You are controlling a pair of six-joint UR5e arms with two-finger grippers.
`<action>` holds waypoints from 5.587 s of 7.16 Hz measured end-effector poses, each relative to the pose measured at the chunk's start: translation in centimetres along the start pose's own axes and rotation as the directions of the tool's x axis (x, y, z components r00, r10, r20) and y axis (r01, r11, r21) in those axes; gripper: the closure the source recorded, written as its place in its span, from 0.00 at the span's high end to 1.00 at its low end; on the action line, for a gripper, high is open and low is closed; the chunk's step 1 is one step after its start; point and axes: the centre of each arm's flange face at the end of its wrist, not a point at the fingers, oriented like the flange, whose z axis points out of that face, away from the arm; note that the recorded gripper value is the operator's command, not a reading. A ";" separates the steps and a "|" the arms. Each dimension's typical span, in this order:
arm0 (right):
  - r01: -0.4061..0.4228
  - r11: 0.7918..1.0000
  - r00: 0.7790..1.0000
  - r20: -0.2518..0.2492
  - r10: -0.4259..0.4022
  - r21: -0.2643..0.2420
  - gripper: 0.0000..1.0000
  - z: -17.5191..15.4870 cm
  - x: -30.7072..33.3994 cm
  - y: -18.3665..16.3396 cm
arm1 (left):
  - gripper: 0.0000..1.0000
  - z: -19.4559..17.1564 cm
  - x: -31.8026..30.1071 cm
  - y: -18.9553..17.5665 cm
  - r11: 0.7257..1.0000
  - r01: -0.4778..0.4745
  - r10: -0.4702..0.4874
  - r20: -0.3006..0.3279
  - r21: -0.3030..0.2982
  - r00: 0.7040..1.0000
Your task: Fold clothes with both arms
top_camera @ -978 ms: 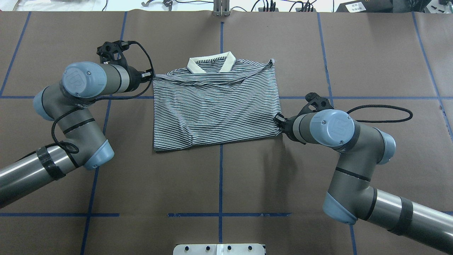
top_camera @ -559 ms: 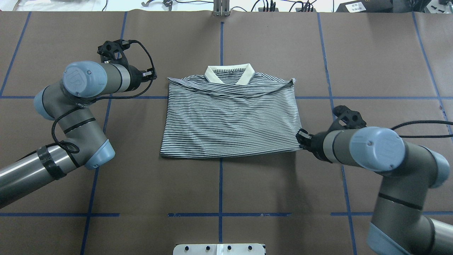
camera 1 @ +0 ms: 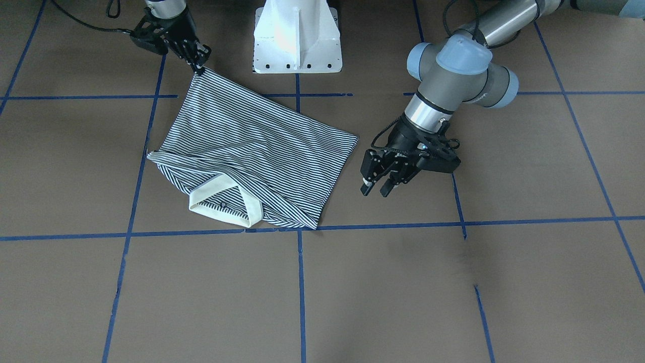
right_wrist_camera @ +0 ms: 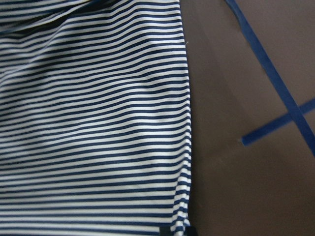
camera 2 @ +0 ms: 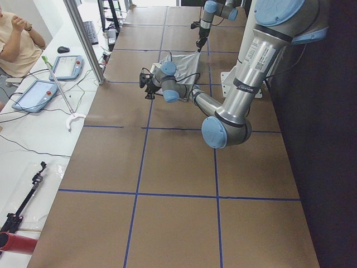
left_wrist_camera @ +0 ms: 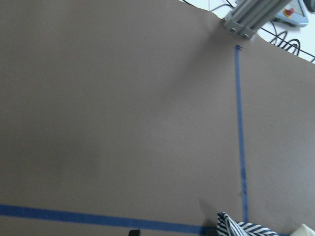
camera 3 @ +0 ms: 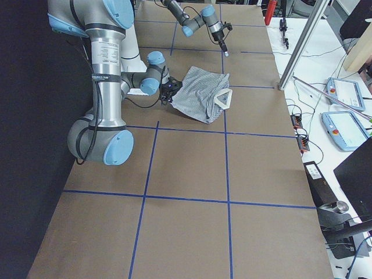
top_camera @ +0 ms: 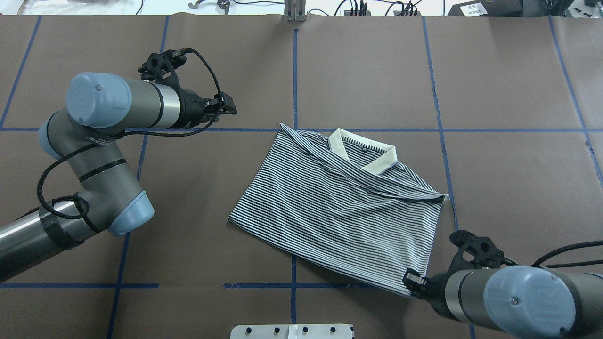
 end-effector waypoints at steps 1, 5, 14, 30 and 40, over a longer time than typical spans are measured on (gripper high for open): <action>0.016 1.000 0.999 -0.032 -0.016 -0.015 1.00 0.1 0.6 1.5 | 0.97 -1.7 1.2 3.4 0.998 0.050 -0.052 -0.043 -0.050 0.998; -0.122 0.988 0.983 0.149 0.106 0.099 1.00 -5.6 -5.3 -7.4 | 0.74 -1.9 2.0 13.3 0.951 0.260 -0.229 0.183 -0.167 0.956; -0.115 0.963 0.964 0.261 0.049 0.244 1.00 -4.0 -14.6 -17.2 | 0.58 4.3 -2.2 17.2 0.967 0.248 -0.202 0.421 -0.056 0.884; -0.078 0.972 0.915 0.403 -0.018 0.222 1.00 -4.8 -17.1 -15.9 | 0.08 12.8 -1.9 -13.4 0.974 -0.103 0.025 0.356 0.202 0.934; -0.194 0.967 0.936 0.328 0.132 0.166 0.81 7.1 -22.8 -5.9 | 0.75 4.6 -6.6 -15.3 0.964 -0.129 0.092 0.161 0.235 0.983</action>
